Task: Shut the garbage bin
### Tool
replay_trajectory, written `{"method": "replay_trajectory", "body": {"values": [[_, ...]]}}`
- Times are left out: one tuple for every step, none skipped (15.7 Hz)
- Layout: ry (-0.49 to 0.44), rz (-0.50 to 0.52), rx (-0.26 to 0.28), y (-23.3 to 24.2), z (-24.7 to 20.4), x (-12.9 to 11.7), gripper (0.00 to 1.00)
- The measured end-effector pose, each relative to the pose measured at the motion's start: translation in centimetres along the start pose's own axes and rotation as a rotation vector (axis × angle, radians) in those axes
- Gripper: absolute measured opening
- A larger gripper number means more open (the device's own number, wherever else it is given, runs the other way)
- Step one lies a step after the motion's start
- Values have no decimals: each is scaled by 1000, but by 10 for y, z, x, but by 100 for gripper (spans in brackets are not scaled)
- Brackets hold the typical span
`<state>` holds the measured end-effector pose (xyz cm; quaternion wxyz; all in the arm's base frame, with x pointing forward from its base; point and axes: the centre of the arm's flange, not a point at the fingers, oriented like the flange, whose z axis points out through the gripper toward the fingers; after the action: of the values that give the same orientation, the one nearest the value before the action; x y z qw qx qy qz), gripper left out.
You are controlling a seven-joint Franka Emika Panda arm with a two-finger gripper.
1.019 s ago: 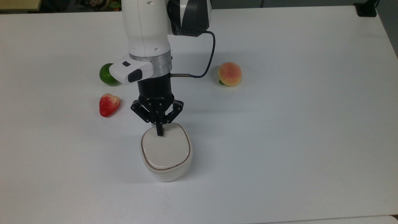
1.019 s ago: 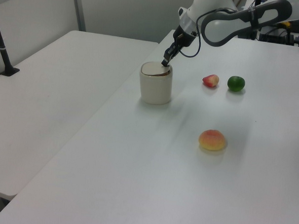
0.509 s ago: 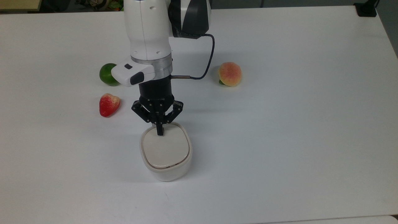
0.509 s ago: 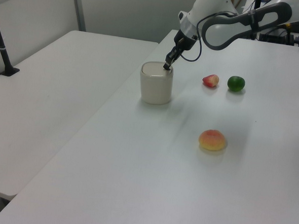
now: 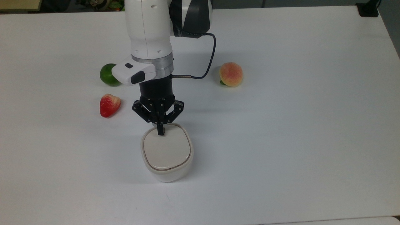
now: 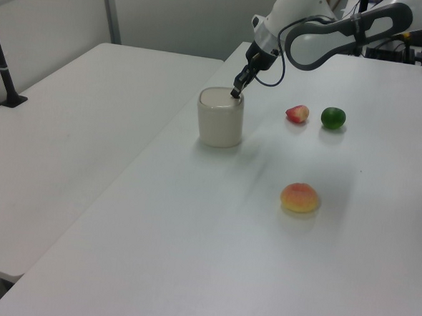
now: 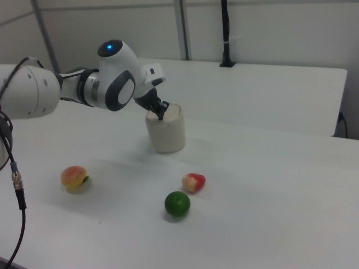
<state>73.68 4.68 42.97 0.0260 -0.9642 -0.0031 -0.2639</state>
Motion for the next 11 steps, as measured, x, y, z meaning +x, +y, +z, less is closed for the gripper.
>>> {"method": "replay_trajectory", "body": {"values": [[4,0,0,0,-3,1,2],[8,0,1,0,-8,3,3],[0,0,1,-1,-15,4,3],[-15,0,1,-1,-23,6,3],[-30,0,2,-1,-33,7,3],[-48,0,2,-2,-46,8,4],[-66,-1,3,-2,-59,10,4],[-84,-1,3,-2,-73,10,5],[-113,0,3,-2,-88,10,5],[-147,1,2,-1,-101,8,11],[-191,1,2,0,-115,4,21]]}}
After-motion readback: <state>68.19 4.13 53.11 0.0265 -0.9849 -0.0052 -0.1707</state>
